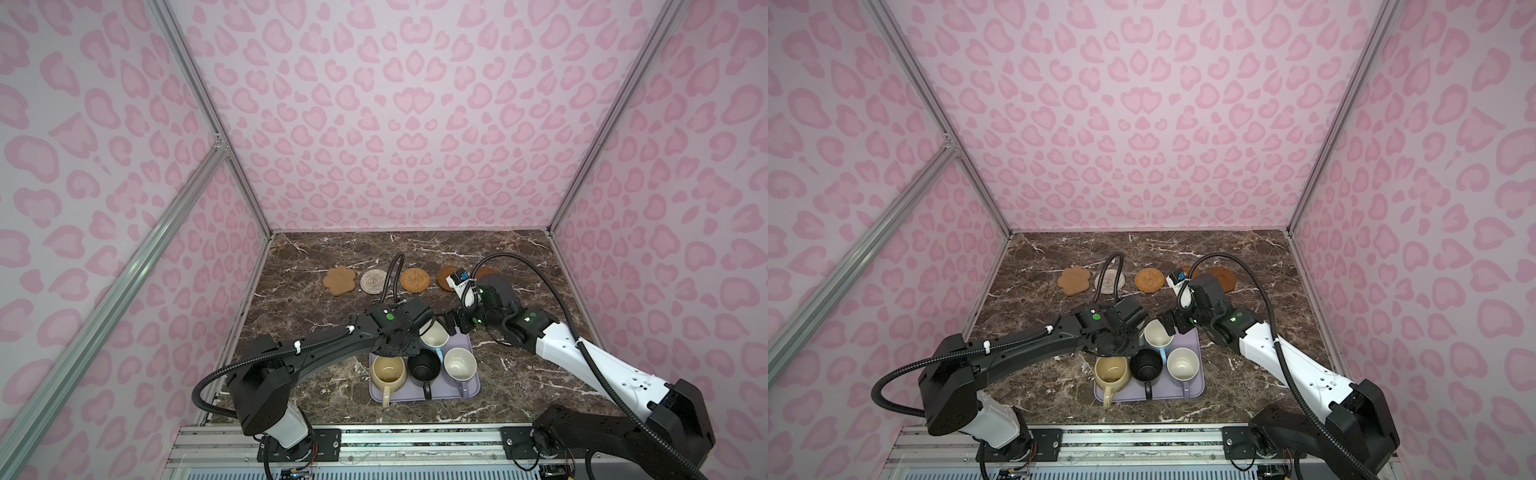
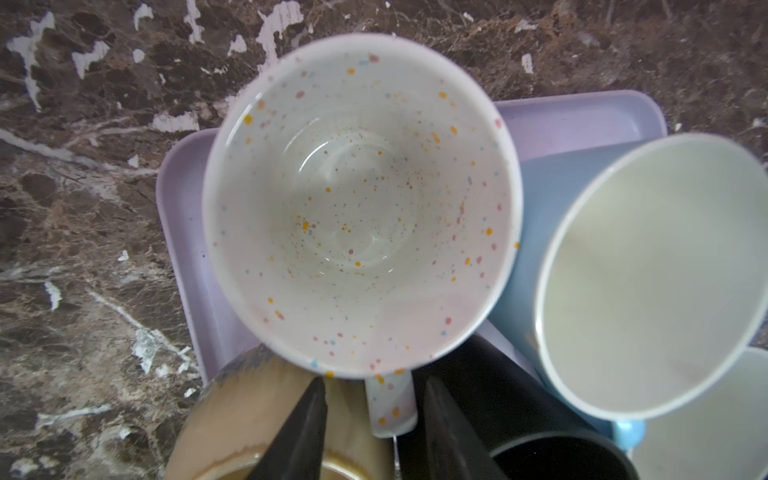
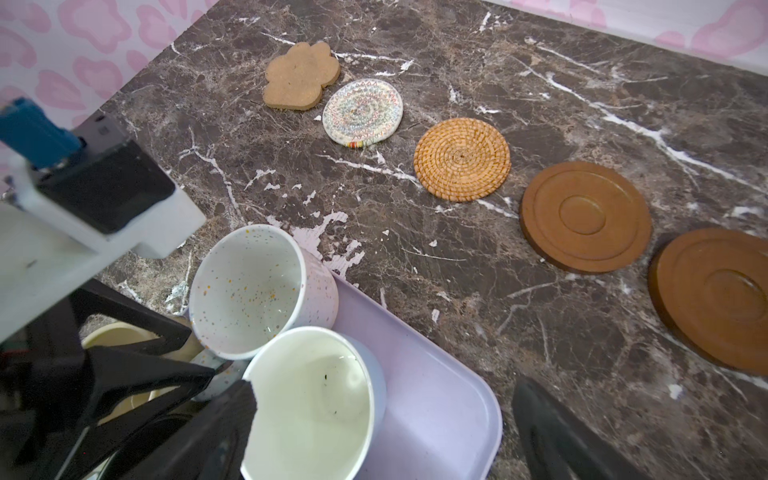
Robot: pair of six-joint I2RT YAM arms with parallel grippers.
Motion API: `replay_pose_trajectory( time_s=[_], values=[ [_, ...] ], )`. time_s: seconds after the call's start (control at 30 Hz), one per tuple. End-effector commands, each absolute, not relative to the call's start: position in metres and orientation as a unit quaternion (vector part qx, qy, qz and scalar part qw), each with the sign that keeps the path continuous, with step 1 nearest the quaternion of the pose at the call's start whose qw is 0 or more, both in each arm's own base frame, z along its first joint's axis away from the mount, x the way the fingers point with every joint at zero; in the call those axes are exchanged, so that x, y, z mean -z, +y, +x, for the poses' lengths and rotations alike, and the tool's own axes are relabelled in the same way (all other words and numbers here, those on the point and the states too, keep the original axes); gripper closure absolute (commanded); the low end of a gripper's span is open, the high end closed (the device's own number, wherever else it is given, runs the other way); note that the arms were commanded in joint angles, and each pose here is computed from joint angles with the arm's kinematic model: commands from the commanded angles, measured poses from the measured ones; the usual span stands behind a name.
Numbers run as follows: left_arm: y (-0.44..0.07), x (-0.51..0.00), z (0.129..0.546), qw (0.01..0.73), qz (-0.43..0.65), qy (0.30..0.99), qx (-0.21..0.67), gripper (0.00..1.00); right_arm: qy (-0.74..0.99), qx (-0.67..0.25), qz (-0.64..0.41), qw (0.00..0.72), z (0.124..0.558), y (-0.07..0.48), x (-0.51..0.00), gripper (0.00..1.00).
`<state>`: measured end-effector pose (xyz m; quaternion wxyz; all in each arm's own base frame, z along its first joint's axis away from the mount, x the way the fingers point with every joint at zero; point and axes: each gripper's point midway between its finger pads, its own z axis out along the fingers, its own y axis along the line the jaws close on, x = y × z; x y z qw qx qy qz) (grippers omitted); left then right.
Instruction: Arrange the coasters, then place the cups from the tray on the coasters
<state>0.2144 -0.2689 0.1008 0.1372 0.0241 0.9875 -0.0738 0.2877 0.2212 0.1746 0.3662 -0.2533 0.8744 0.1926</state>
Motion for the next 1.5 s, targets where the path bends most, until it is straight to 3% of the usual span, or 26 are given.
replay_pose_trajectory(
  time_s=[0.0, 0.47, 0.57, 1.07, 1.37, 1.47],
  values=[
    [-0.263, -0.099, 0.221, 0.147, 0.019, 0.988, 0.046, 0.58, 0.876, -0.179, -0.25, 0.371, 0.29, 0.216, -0.172, 0.02],
    [-0.271, -0.086, 0.223, 0.132, 0.024, 0.99, 0.035, 0.62, 0.882, -0.163, -0.238, 0.374, 0.293, 0.21, -0.167, 0.02],
    [-0.272, -0.081, 0.222, 0.126, 0.022, 0.991, 0.035, 0.69, 0.882, -0.163, -0.236, 0.374, 0.293, 0.209, -0.166, 0.01],
    [-0.27, -0.075, 0.225, 0.131, 0.014, 0.991, 0.022, 0.76, 0.881, -0.17, -0.237, 0.372, 0.292, 0.21, -0.163, 0.02],
    [-0.262, -0.087, 0.229, 0.15, 0.007, 0.989, 0.013, 0.99, 0.866, -0.191, -0.242, 0.393, 0.289, 0.214, -0.175, 0.01],
    [-0.262, -0.091, 0.229, 0.157, 0.004, 0.987, 0.017, 0.99, 0.859, -0.206, -0.243, 0.401, 0.287, 0.218, -0.179, 0.01]
  ],
)
